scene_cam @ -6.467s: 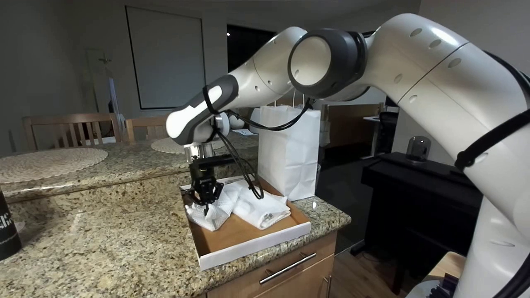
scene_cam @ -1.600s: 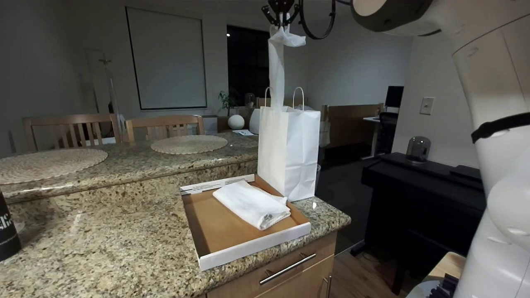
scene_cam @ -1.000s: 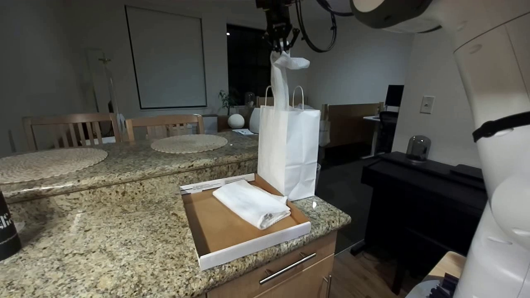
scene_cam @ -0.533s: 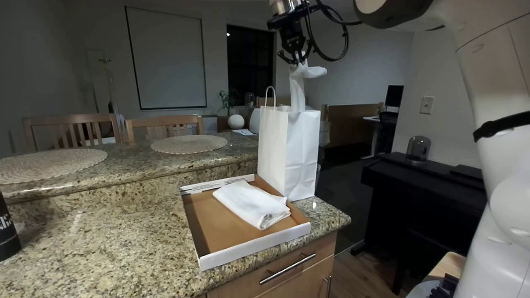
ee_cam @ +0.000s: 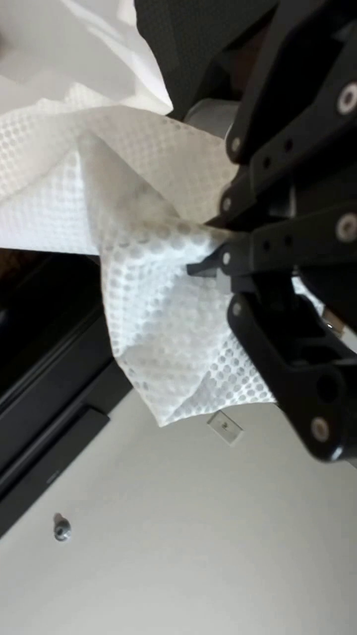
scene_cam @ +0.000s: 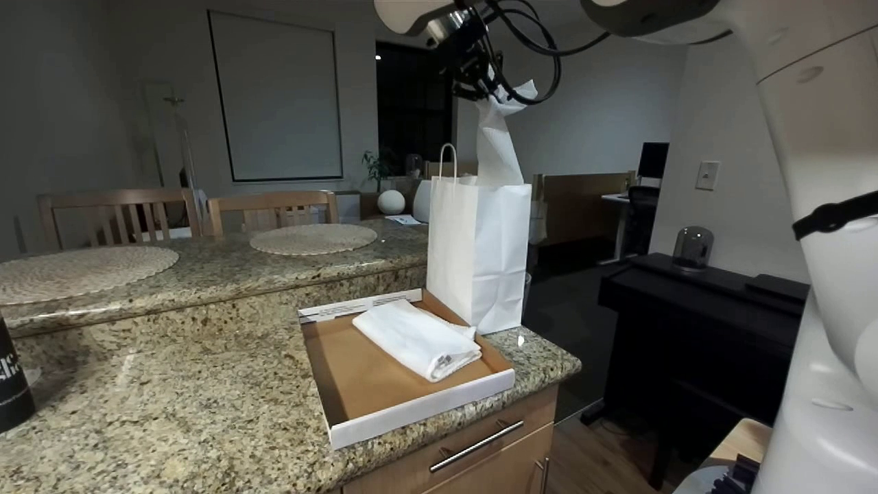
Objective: Put the white towels inside the white paper bag
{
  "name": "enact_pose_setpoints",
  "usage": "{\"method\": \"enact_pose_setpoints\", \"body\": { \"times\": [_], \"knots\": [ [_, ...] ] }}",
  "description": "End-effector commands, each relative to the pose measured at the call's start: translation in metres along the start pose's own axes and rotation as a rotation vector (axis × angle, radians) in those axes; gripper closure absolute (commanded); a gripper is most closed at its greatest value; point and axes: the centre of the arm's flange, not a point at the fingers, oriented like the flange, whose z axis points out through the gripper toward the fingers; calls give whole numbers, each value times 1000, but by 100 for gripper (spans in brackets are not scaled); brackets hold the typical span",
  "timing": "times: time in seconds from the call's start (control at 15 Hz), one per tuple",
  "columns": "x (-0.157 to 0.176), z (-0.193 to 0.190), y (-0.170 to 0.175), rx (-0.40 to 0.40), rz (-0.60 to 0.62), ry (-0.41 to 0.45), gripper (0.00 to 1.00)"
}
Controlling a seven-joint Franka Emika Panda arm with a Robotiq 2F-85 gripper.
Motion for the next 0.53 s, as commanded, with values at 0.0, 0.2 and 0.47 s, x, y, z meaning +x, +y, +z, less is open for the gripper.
{"method": "enact_pose_setpoints", "body": {
  "times": [0.0,0.2,0.47],
  "knots": [
    [-30,-4,3,-120,17,120,94],
    [-38,-4,-2,-178,13,154,62],
    [-42,-1,2,-180,22,144,36]
  ]
}}
